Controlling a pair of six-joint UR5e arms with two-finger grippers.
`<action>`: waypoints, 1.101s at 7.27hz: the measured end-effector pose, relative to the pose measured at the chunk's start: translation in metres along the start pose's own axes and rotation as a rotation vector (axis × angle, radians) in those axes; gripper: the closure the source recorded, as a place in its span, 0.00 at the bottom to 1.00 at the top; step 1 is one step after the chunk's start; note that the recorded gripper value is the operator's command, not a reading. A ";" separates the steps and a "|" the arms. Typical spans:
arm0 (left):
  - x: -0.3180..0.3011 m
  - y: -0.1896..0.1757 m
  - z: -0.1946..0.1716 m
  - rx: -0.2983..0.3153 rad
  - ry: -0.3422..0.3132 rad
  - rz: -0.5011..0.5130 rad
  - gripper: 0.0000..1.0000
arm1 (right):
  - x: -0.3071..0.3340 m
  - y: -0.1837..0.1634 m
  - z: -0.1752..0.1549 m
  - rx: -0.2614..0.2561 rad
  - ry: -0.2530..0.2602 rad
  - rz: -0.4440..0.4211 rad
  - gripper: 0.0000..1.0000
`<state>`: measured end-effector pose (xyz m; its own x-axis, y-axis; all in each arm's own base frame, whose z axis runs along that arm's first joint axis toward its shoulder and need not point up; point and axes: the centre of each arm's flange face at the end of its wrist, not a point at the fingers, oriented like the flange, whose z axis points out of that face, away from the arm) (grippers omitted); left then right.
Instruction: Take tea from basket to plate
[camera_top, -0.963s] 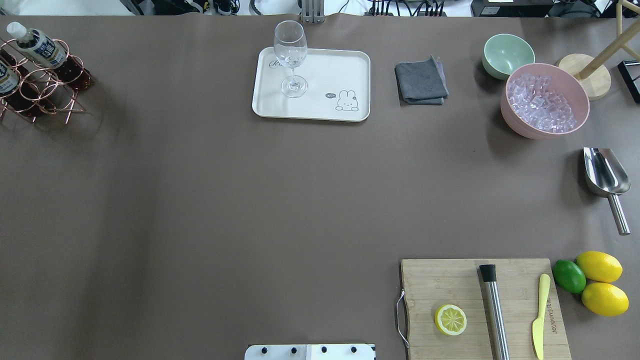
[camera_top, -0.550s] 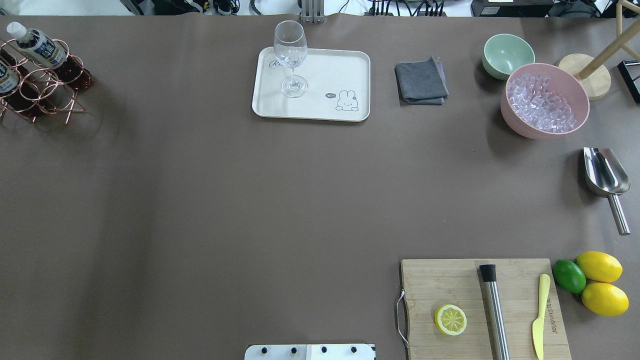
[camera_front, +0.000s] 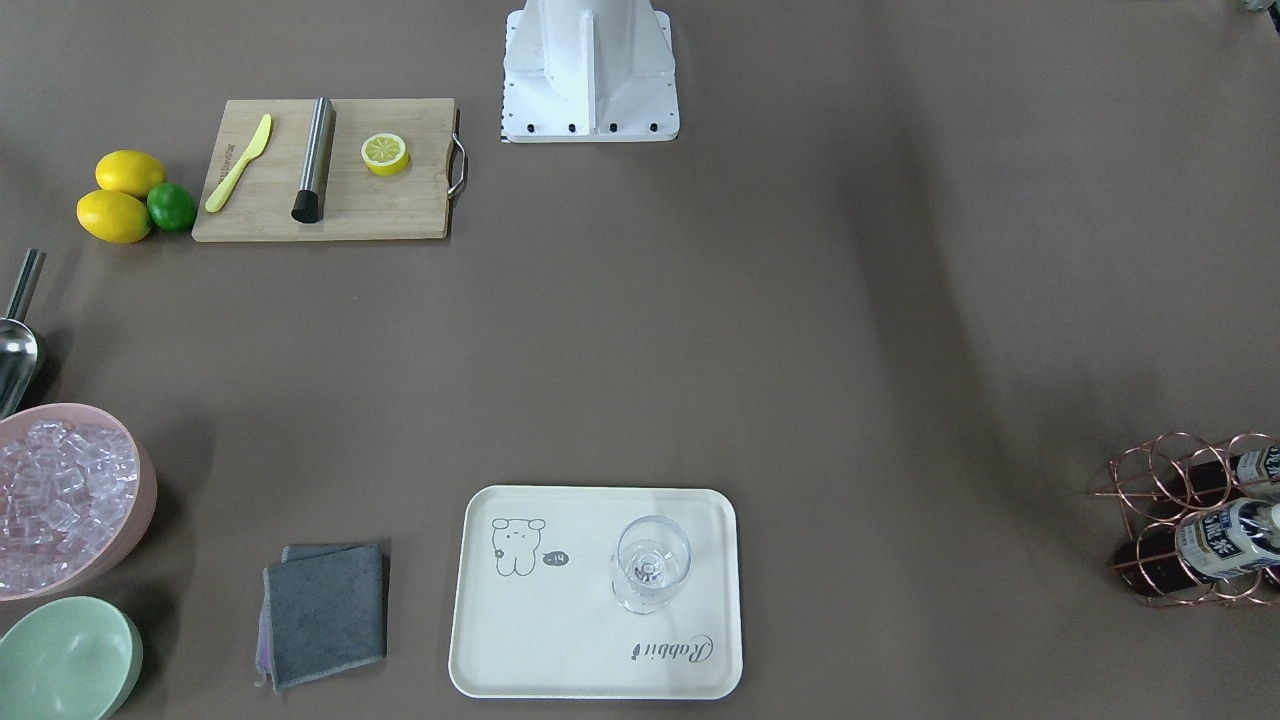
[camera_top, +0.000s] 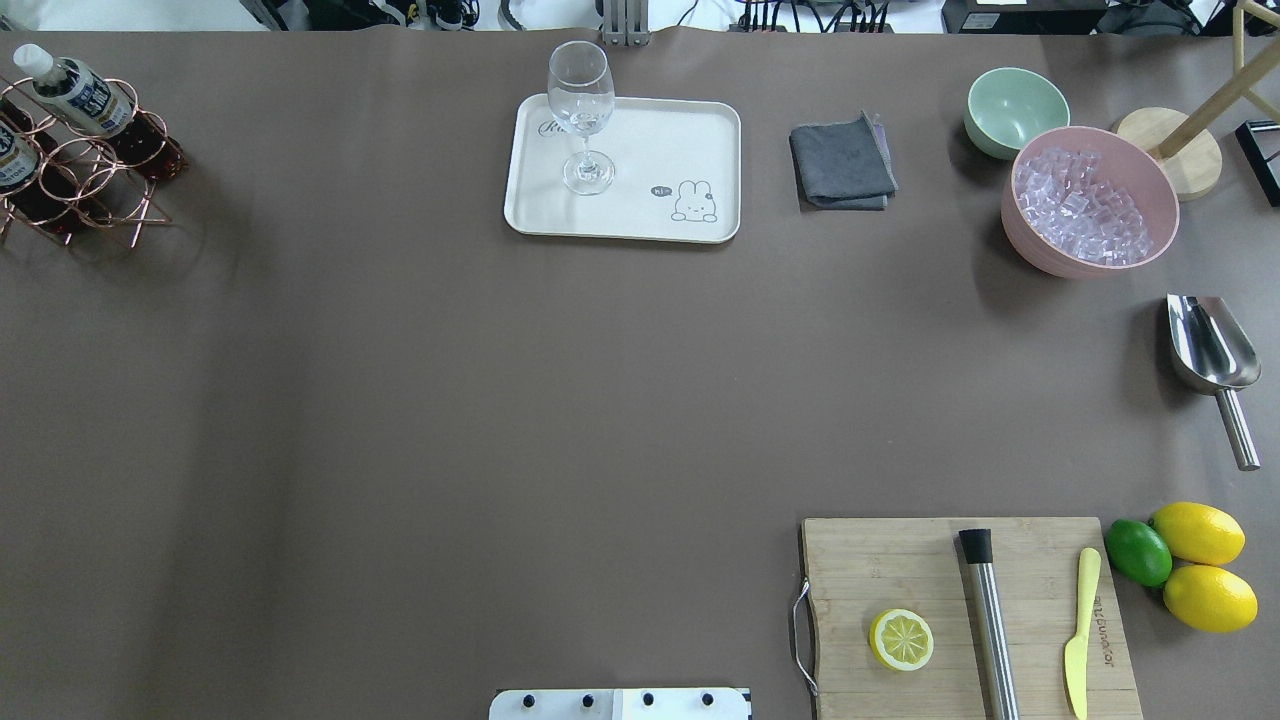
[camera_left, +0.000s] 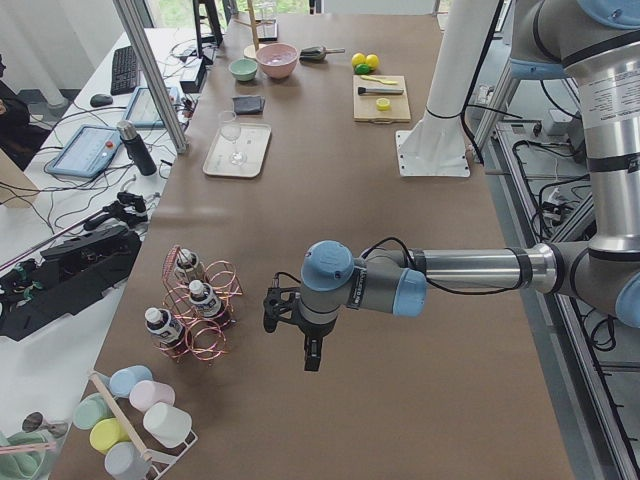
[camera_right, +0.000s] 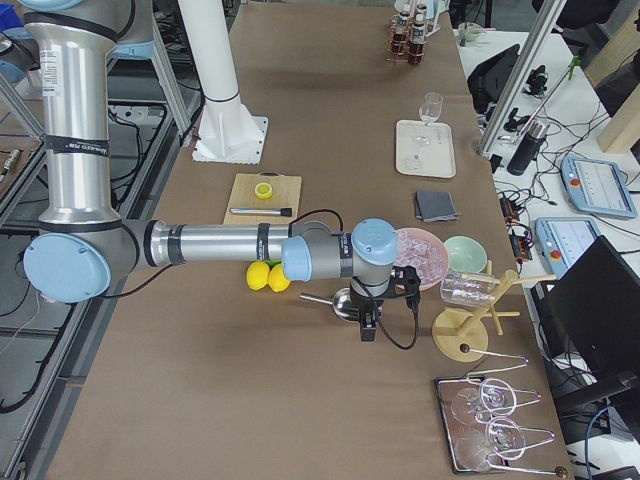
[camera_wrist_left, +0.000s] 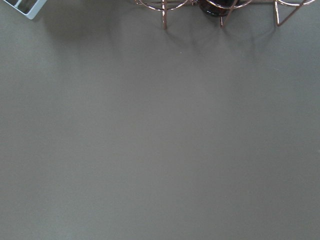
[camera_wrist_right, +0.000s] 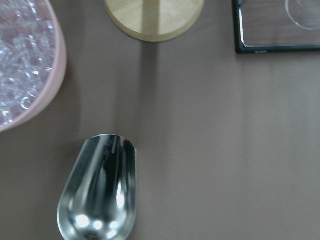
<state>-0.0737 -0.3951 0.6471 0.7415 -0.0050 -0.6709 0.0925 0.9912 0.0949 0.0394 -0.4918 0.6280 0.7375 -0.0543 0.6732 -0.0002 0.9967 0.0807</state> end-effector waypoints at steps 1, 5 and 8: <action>-0.007 0.000 0.001 0.000 0.011 -0.018 0.03 | -0.013 -0.004 -0.004 0.050 -0.051 -0.058 0.00; -0.012 0.001 -0.008 0.022 0.014 -0.036 0.03 | -0.106 -0.017 0.010 0.169 -0.213 -0.382 0.00; 0.016 -0.043 -0.039 0.089 0.048 -0.438 0.03 | -0.231 -0.038 0.012 0.264 -0.363 -0.522 0.00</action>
<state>-0.0916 -0.4328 0.6031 0.5881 -0.4130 -0.6954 0.4493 0.8817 -0.1437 -0.1392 -0.5177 0.4781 0.4132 -0.5859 0.6971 0.0951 0.7891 0.6068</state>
